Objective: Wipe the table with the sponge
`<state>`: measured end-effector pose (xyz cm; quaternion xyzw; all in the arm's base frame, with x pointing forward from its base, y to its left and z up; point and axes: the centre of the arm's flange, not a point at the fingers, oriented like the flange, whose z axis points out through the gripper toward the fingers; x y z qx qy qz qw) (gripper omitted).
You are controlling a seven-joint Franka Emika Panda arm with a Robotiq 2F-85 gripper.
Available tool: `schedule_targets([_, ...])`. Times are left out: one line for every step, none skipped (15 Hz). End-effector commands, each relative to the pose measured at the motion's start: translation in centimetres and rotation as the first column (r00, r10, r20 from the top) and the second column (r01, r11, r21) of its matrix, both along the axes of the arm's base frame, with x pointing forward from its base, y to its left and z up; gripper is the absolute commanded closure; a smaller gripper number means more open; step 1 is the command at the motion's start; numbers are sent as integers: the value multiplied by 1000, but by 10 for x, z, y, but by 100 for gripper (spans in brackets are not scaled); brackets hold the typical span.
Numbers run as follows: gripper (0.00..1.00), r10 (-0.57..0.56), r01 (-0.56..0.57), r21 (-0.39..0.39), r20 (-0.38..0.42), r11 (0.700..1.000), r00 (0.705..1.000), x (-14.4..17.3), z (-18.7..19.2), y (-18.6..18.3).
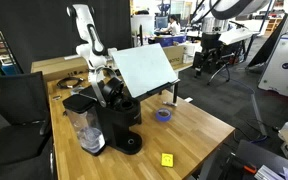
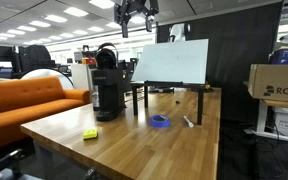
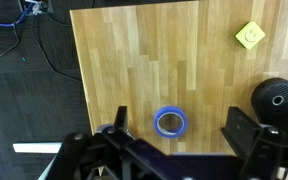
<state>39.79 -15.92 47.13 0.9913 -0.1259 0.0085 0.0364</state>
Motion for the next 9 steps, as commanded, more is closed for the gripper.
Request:
schedule_targets([0, 0, 0, 0, 0, 1000, 1000, 0, 0, 0])
schedule_targets([0, 0, 0, 0, 0, 1000, 1000, 0, 0, 0])
schedule_targets([0, 0, 0, 0, 0, 1000, 1000, 0, 0, 0])
schedule_targets([0, 0, 0, 0, 0, 1000, 1000, 0, 0, 0])
schedule_targets([0, 0, 0, 0, 0, 1000, 1000, 0, 0, 0])
schedule_targets([0, 0, 0, 0, 0, 1000, 1000, 0, 0, 0])
schedule_targets([0, 0, 0, 0, 0, 1000, 1000, 0, 0, 0])
schedule_targets([0, 0, 0, 0, 0, 1000, 1000, 0, 0, 0])
schedule_targets([0, 0, 0, 0, 0, 1000, 1000, 0, 0, 0])
